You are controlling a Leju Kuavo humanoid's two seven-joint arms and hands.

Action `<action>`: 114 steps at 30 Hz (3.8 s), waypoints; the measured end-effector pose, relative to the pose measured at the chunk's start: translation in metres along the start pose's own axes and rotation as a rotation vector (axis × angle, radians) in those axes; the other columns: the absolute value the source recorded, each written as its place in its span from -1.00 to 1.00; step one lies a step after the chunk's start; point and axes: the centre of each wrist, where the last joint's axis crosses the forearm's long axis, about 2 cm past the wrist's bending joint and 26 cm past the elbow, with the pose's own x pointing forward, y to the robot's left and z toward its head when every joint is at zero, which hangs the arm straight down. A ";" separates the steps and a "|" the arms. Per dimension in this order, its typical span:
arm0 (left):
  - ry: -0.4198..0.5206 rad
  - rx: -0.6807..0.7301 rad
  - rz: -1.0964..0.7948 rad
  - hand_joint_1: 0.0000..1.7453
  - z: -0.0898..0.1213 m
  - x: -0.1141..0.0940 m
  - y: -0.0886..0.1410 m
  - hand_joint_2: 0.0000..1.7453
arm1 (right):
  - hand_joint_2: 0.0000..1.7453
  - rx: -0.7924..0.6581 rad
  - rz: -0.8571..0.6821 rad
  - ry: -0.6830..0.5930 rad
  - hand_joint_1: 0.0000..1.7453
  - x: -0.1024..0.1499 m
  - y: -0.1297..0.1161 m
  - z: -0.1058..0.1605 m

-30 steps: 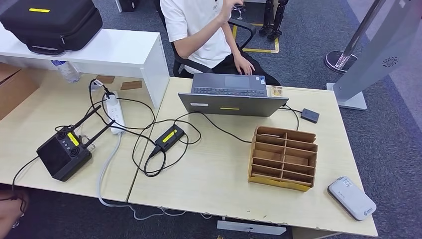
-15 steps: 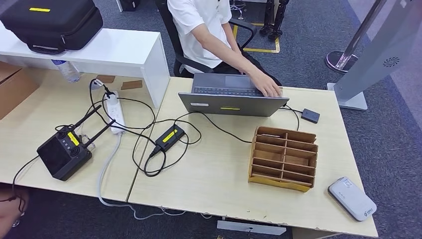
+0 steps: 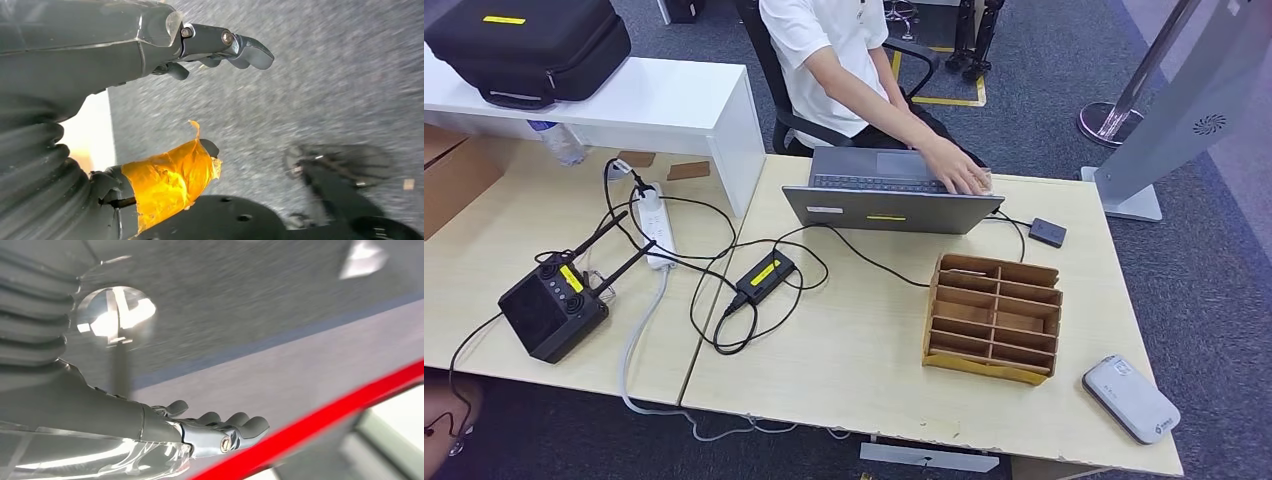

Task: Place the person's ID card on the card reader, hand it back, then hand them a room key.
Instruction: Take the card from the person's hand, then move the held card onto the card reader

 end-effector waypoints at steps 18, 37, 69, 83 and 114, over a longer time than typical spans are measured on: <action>-0.065 -0.210 0.020 -1.00 0.004 0.005 -0.018 1.00 | 1.00 0.192 0.330 -0.783 -1.00 0.228 0.120 0.003; -0.040 -0.305 0.065 -1.00 0.004 0.009 -0.019 1.00 | 1.00 0.124 0.514 -1.056 -1.00 0.260 0.195 0.032; -0.016 -0.349 0.015 -1.00 0.004 0.013 -0.018 1.00 | 1.00 0.011 0.560 -1.143 -1.00 0.299 0.305 0.059; -0.016 -0.349 0.014 -1.00 0.004 0.013 -0.018 1.00 | 1.00 0.026 0.538 -1.137 1.00 0.299 0.306 0.060; -0.043 -0.303 -0.030 -1.00 0.004 0.012 -0.018 1.00 | 1.00 0.033 0.468 -1.105 1.00 0.246 0.296 0.083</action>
